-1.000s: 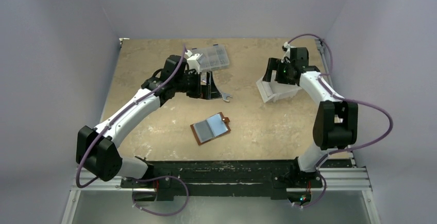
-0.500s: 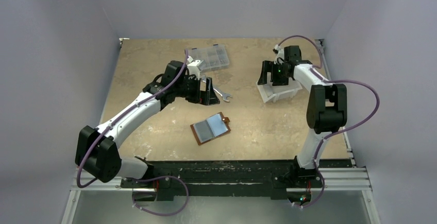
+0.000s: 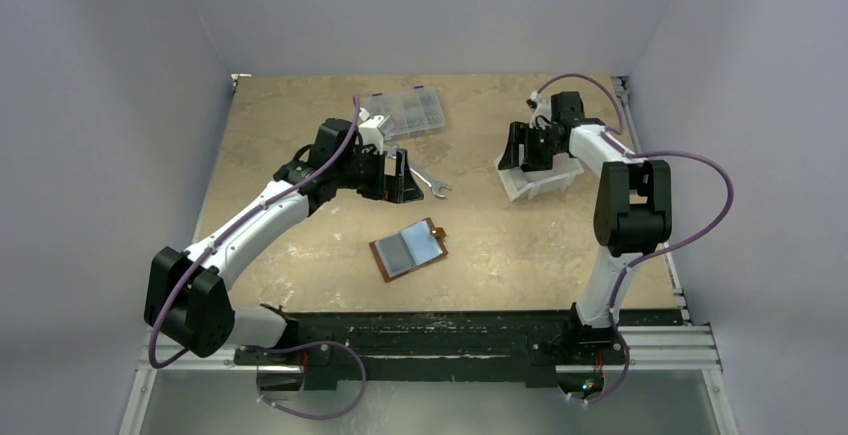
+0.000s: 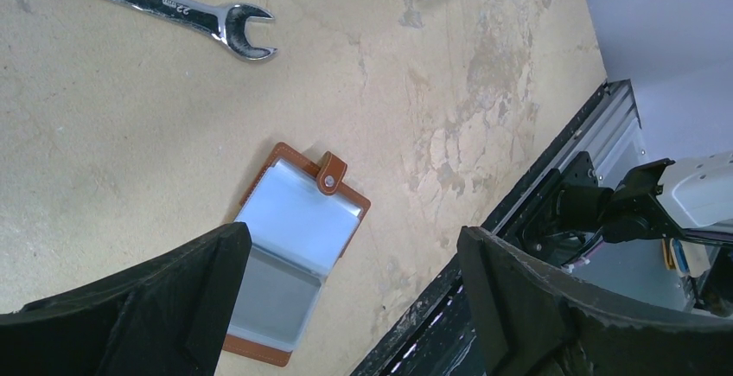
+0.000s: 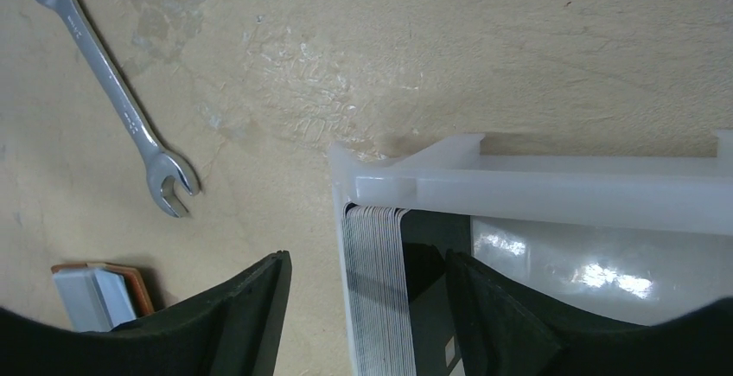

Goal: Put the credit cards into the card holder
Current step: Pick up the credit card from the storage box.

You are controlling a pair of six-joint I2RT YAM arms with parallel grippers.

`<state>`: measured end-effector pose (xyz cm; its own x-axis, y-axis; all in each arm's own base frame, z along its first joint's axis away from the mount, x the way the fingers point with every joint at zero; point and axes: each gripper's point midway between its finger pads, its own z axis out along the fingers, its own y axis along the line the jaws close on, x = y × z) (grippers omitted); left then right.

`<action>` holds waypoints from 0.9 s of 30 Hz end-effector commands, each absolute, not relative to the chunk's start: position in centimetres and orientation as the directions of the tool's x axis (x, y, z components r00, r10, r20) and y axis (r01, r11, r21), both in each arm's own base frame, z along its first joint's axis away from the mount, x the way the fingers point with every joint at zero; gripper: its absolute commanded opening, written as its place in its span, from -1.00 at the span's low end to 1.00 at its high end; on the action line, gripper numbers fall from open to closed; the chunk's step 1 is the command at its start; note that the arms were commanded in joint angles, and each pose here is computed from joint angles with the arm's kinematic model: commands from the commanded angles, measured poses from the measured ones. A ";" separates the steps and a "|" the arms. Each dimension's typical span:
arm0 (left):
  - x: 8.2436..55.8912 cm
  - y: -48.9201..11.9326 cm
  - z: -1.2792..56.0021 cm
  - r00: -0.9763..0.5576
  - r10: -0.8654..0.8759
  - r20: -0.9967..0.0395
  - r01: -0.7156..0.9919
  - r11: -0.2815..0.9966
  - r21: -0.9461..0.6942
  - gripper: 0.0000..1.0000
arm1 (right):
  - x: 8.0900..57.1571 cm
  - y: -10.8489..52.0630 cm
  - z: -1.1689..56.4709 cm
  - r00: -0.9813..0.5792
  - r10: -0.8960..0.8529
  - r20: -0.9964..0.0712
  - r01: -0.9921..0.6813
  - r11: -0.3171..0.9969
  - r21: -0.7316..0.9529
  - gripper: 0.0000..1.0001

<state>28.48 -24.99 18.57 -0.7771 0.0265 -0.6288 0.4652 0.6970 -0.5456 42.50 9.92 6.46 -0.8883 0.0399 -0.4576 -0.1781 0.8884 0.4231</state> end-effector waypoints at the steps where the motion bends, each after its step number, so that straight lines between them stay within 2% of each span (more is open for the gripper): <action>1: 28.9 -24.9 20.1 -0.732 0.016 -0.681 0.509 0.677 -0.531 0.99 | 42.7 10.7 9.7 -0.853 0.034 -0.520 -0.238 0.862 0.448 0.42; 15: 28.9 -24.8 19.8 -0.738 0.015 -0.675 0.504 0.677 -0.536 0.99 | 42.5 10.9 10.7 -0.840 0.041 -0.541 -0.249 0.856 0.452 0.03; 22: 28.9 -24.8 19.7 -0.739 0.015 -0.673 0.503 0.676 -0.538 0.99 | 42.4 10.8 10.4 -0.839 0.044 -0.542 -0.244 0.860 0.448 -0.30; 27: 28.9 -24.8 19.6 -0.740 0.016 -0.673 0.504 0.676 -0.538 0.98 | 42.5 10.5 10.8 -0.832 0.046 -0.553 -0.240 0.869 0.432 -0.46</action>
<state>28.55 -24.65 18.09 -0.7827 0.0210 -0.6220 0.4551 0.7011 -0.5490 42.18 10.25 7.93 -0.8731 0.0441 -0.4855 -0.1982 0.8778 0.4362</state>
